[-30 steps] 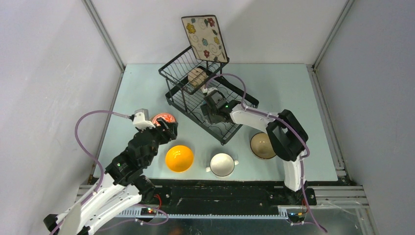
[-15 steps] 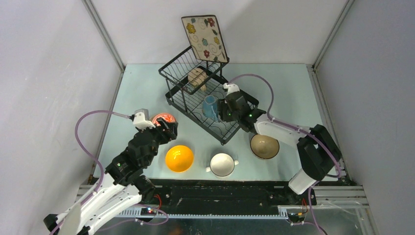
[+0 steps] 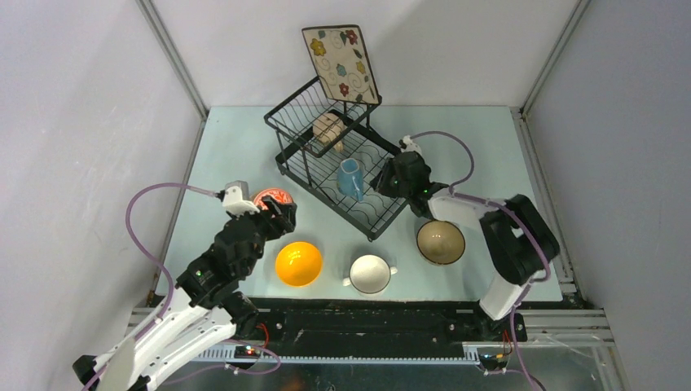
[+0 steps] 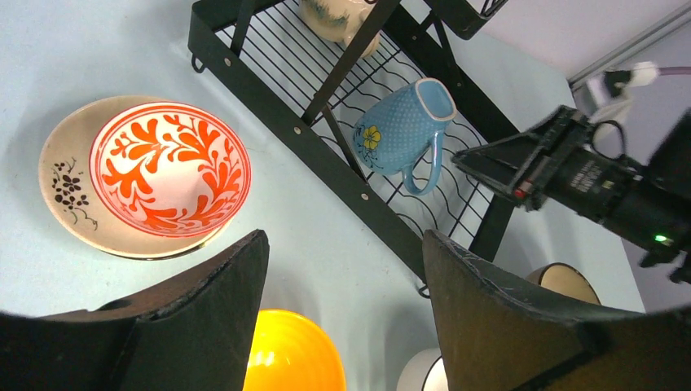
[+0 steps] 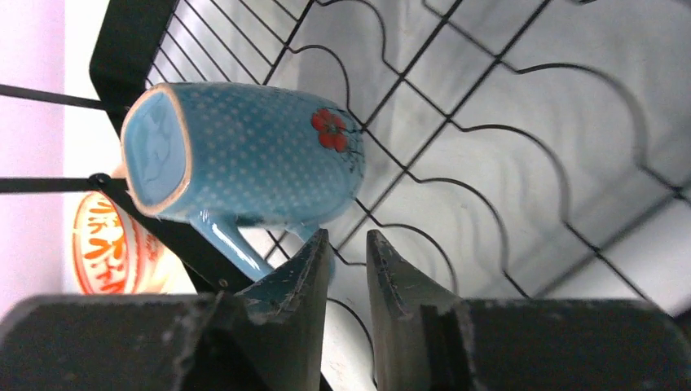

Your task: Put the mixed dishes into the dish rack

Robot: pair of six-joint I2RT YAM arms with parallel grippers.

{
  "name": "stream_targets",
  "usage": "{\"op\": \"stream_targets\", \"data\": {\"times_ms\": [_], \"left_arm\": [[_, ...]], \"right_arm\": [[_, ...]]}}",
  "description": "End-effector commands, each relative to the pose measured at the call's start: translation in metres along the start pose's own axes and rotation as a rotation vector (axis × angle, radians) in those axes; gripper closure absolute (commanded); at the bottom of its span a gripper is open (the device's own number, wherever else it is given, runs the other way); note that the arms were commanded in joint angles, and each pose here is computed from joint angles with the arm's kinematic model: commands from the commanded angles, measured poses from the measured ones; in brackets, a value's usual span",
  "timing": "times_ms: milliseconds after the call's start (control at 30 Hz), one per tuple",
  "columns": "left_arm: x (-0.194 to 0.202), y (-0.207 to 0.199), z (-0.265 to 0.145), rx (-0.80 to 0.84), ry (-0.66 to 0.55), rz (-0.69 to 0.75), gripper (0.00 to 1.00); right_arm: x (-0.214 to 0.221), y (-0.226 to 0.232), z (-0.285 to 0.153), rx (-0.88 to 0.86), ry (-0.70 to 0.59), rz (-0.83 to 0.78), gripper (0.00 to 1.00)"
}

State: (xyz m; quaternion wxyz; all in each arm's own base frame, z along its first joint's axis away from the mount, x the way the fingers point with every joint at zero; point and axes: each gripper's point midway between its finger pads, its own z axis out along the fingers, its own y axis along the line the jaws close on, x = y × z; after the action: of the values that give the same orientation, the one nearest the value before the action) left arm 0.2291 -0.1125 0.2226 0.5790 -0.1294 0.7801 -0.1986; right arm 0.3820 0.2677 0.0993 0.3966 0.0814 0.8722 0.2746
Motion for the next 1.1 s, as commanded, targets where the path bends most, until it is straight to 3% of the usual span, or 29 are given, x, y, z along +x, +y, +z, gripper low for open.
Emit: {"op": "stream_targets", "data": {"times_ms": [0,167,300,600,867,1067], "left_arm": [[-0.010,-0.001,-0.004,0.002,-0.023,-0.006,0.24],[-0.011,0.000,-0.008,0.005,-0.023,-0.012,0.24],[-0.010,0.004,-0.009,-0.006,-0.020,-0.009,0.24],[-0.008,0.003,-0.008,-0.002,-0.017,-0.015,0.24],[-0.008,0.003,-0.007,-0.003,-0.015,-0.013,0.24],[-0.009,0.005,-0.008,-0.012,-0.020,-0.016,0.24]], "right_arm": [[-0.001,0.056,0.028,-0.187,0.004,0.177,0.76],[0.007,0.123,0.057,-0.373,0.031,0.287,0.83],[0.000,0.146,0.070,-0.429,0.014,0.314,0.84],[-0.009,0.130,0.070,-0.378,-0.019,0.327,0.85],[-0.024,0.096,0.070,-0.299,-0.114,0.403,0.95],[-0.029,0.109,0.097,-0.326,-0.162,0.448,0.98]]}}
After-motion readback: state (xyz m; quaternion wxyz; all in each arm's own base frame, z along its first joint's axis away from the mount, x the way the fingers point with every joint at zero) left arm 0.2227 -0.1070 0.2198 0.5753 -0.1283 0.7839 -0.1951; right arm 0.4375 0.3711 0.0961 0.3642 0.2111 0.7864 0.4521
